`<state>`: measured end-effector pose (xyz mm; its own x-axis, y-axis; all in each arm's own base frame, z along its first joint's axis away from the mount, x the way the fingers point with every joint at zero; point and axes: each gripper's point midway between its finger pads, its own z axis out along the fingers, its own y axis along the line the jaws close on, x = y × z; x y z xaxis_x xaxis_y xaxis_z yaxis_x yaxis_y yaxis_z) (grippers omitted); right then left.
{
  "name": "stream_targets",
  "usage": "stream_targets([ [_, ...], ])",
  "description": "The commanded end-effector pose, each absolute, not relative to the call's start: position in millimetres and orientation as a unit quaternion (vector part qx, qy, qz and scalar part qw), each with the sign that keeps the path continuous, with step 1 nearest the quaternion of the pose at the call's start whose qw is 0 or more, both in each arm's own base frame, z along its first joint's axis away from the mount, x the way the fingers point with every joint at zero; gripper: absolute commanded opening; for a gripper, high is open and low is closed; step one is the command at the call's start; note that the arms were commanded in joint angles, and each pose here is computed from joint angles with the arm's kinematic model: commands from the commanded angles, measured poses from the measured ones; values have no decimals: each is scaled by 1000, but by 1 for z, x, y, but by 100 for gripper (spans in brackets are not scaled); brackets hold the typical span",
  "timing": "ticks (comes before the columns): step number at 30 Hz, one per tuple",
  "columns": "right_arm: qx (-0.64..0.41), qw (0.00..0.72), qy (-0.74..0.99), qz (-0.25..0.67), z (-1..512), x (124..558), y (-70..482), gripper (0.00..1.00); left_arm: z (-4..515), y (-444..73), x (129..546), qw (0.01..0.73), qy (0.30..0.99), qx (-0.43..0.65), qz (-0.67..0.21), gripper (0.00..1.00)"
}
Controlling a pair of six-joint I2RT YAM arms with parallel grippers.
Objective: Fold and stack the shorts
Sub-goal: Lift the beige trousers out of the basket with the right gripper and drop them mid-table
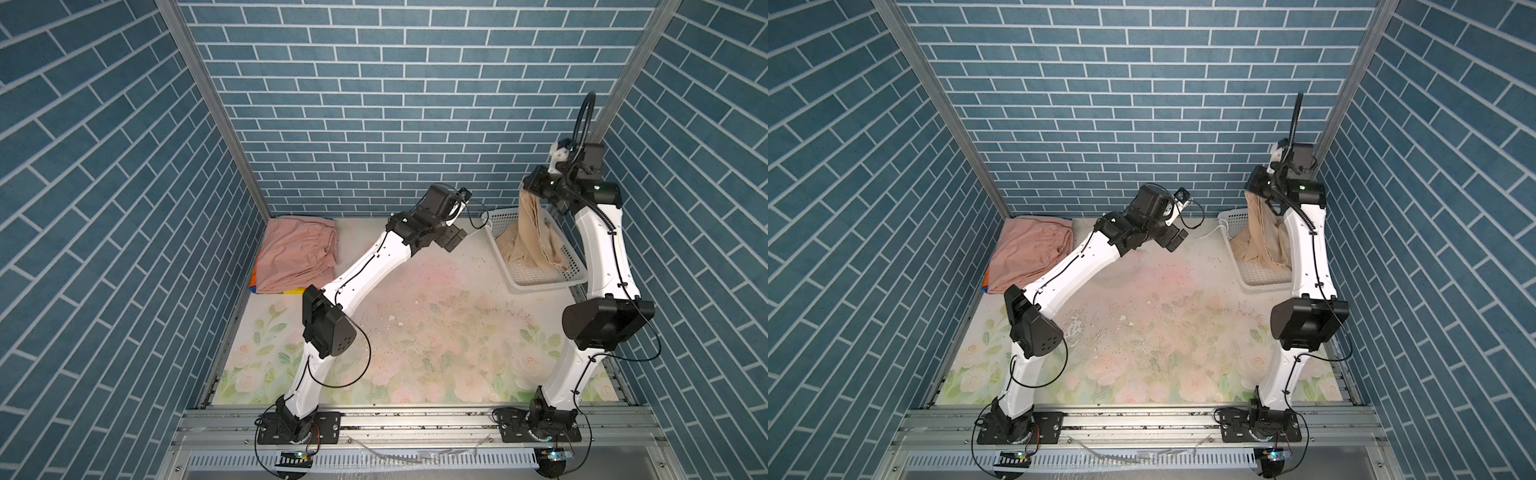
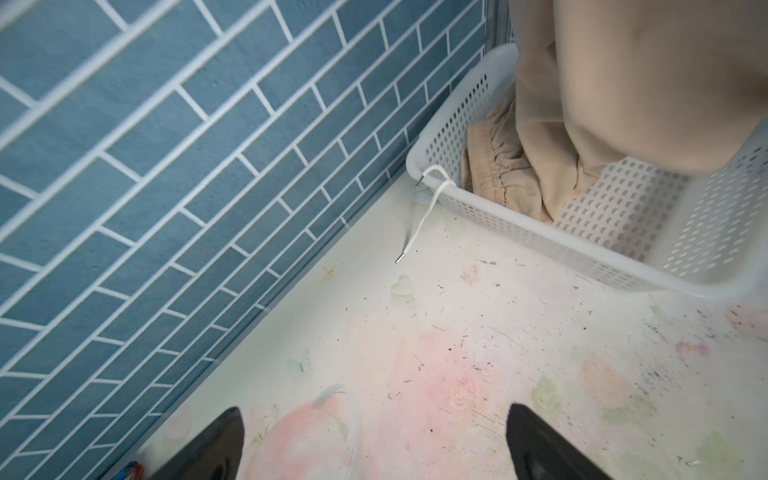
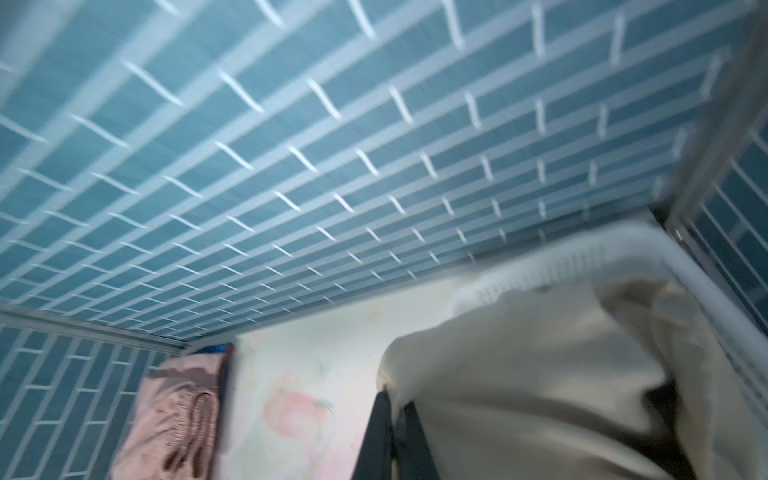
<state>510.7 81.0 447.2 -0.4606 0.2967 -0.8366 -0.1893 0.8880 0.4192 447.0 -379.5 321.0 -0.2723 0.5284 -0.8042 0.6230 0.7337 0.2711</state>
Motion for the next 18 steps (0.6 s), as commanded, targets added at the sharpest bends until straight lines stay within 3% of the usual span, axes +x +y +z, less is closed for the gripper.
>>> stream_targets([
  [1,-146,573,737,327,549,428,174,0,373,-346,438,521,789,323,-44,100],
  [5,-256,593,624,439,621,347,225,0,397,-309,431,545,788,284,-35,100],
  [9,-246,614,607,440,625,338,220,0,403,-263,429,552,802,223,-51,99],
  [14,-178,534,702,437,534,403,229,0,386,-209,431,538,825,163,-61,100],
  [18,-68,418,841,337,388,469,215,0,363,-189,424,515,843,143,-65,100],
])
